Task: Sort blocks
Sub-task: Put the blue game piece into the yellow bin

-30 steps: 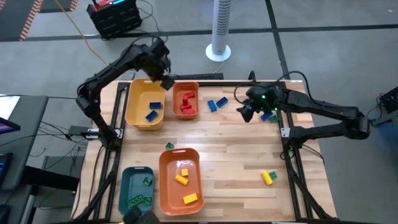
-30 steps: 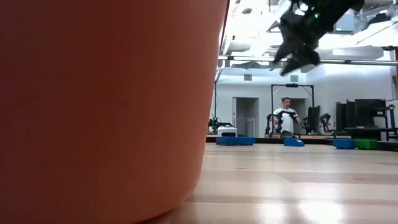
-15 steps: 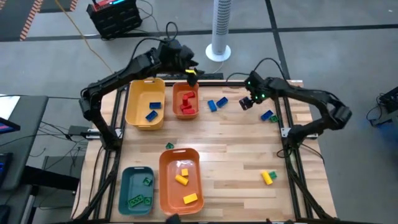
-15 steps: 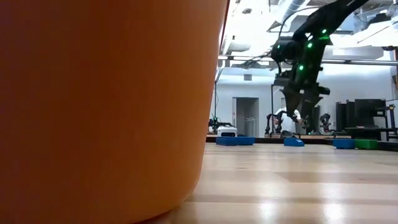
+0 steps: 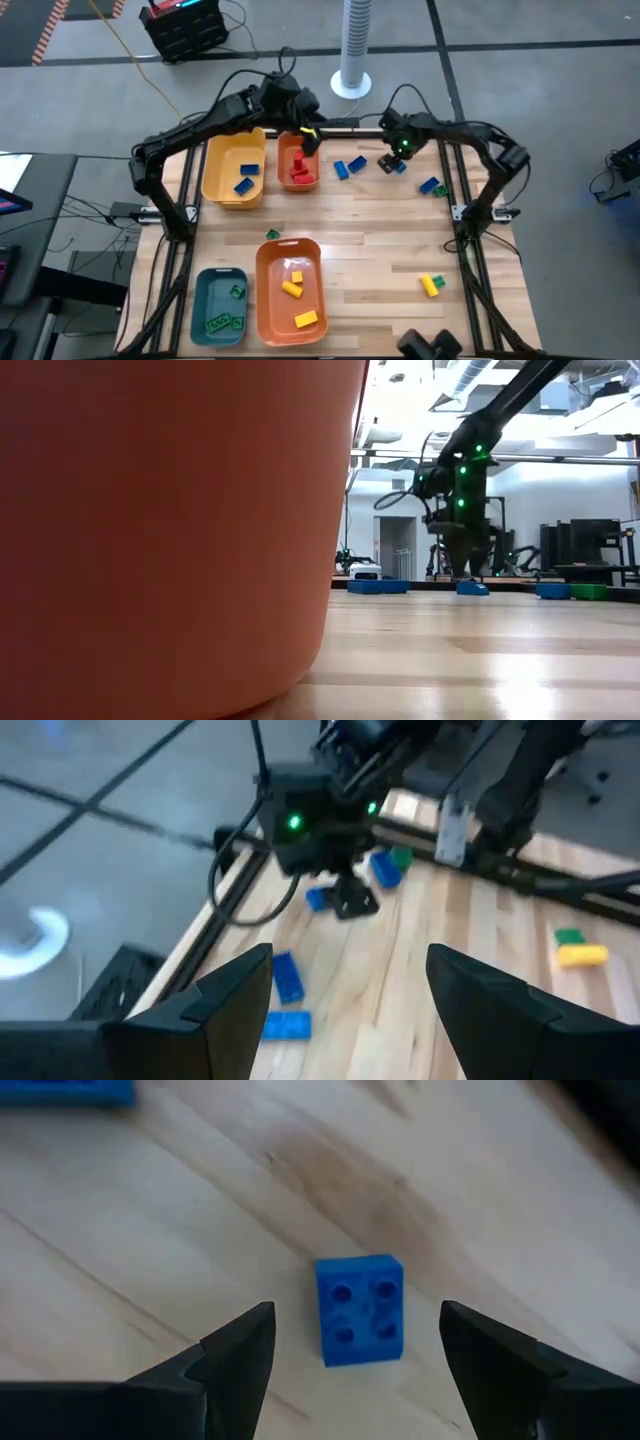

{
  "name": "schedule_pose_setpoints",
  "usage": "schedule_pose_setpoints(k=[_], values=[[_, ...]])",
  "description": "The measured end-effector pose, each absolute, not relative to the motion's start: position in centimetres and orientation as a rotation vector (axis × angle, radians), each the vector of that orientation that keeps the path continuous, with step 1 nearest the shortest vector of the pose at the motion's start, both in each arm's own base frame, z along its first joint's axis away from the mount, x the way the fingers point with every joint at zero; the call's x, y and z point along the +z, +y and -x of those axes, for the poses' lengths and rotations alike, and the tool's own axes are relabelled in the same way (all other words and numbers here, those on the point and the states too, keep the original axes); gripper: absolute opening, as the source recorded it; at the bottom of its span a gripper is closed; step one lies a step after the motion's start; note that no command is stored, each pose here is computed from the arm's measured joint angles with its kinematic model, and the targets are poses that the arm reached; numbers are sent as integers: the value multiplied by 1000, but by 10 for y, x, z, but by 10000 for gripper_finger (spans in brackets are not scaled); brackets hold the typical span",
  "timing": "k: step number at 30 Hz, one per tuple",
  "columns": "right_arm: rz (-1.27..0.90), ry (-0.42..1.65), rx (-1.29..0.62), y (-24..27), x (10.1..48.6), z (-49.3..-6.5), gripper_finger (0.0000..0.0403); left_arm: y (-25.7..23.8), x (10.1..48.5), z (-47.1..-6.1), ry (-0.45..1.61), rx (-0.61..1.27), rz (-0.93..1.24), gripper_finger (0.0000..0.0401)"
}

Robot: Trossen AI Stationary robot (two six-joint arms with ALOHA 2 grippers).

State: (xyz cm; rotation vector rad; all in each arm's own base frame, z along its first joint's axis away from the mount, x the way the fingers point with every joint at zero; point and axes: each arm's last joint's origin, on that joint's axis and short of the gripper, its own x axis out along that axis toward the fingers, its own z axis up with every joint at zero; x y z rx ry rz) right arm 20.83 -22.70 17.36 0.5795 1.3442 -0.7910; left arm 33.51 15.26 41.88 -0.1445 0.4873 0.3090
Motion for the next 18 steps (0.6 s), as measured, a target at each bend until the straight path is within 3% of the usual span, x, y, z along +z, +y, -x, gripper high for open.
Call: schedule_pose_setpoints(k=[10,18], values=[[-589,1444,-739,-234,146,-209,277,150,410,-330,595,307,175,258],[-576,1450,-719,-234,146,-209,188,150,409,-330,601,305,168,258]])
